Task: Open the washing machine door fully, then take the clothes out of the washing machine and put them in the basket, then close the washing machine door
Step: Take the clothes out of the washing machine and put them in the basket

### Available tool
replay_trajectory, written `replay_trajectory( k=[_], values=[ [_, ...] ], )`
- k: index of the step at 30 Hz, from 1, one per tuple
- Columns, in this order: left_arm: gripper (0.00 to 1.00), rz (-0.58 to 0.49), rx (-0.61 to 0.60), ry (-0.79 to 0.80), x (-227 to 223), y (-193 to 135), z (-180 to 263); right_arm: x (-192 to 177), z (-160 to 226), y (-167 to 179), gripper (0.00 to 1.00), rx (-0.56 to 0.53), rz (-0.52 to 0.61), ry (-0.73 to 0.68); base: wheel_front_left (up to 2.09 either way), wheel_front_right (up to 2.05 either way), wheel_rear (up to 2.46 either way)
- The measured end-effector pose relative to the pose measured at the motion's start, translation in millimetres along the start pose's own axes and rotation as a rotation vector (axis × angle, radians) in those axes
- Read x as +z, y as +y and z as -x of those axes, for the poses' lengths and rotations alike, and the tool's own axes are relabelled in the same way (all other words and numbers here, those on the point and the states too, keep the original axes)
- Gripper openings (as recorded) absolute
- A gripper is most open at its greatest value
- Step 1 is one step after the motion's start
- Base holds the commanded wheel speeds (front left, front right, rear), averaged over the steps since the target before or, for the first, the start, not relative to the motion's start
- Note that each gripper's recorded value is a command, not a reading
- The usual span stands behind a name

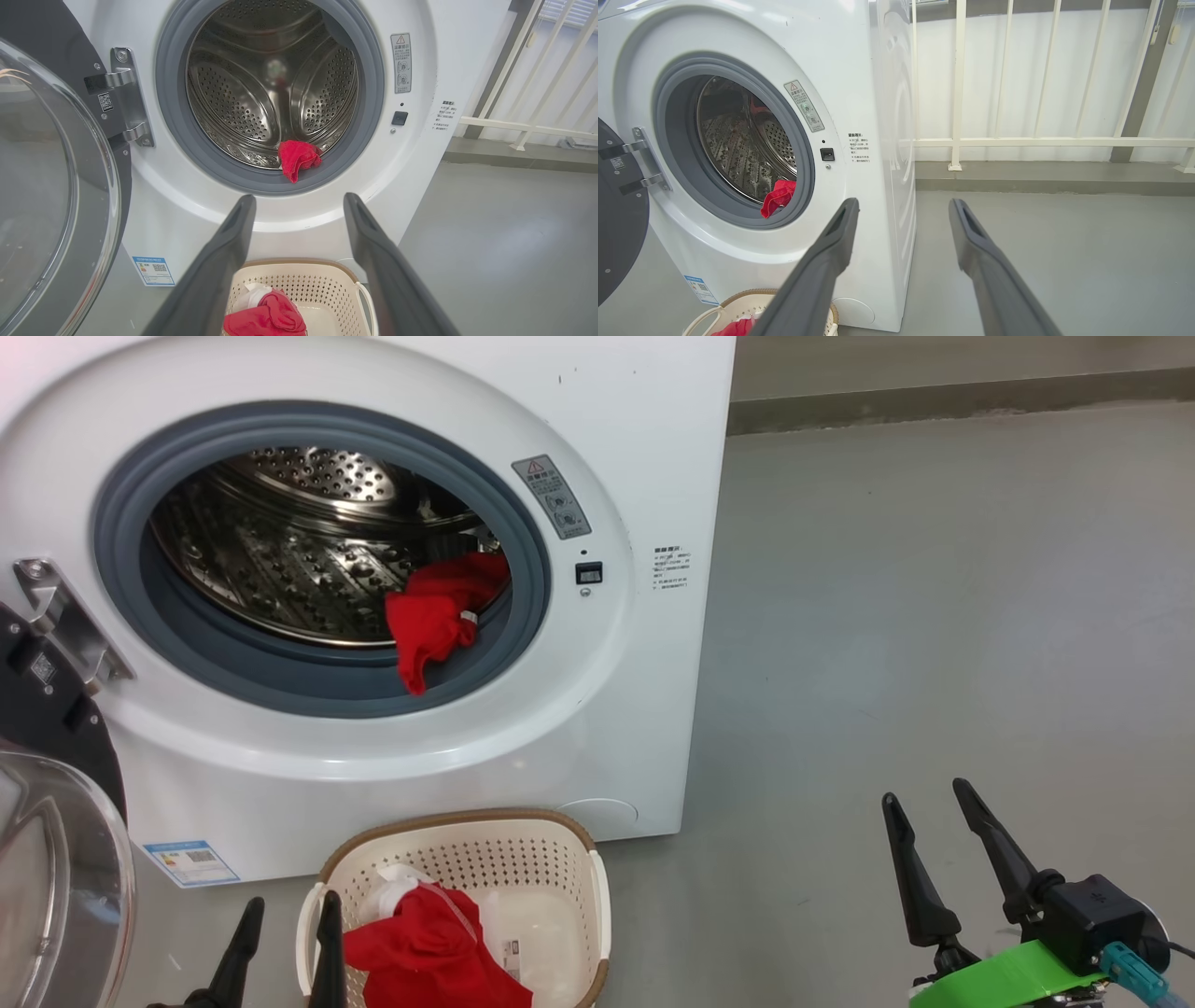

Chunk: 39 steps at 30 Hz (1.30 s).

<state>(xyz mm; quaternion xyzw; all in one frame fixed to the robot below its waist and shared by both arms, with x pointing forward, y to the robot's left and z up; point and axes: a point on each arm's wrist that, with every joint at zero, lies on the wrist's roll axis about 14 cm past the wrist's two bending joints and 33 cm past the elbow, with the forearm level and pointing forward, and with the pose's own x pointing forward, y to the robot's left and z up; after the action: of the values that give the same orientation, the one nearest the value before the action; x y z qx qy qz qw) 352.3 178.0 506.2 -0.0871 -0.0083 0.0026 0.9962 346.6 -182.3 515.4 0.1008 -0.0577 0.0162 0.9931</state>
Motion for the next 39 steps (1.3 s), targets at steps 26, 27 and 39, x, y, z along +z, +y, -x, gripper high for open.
replay_trajectory(
  k=[26,27,39],
  values=[
    [1.0,-0.012,-0.018,0.016,-10,-5,-42,-31,-12,-2,1.0,-0.005,-0.006,0.092,0.0,0.0,0.0],
    [1.0,-0.011,-0.021,0.016,-11,-6,-44,-33,-14,-2,1.0,-0.005,-0.006,0.097,0.0,0.0,0.0],
    [1.0,-0.004,-0.064,0.006,-21,-16,-105,-59,-46,-1,1.0,0.008,-0.008,0.148,0.0,0.0,0.0]
  ],
)
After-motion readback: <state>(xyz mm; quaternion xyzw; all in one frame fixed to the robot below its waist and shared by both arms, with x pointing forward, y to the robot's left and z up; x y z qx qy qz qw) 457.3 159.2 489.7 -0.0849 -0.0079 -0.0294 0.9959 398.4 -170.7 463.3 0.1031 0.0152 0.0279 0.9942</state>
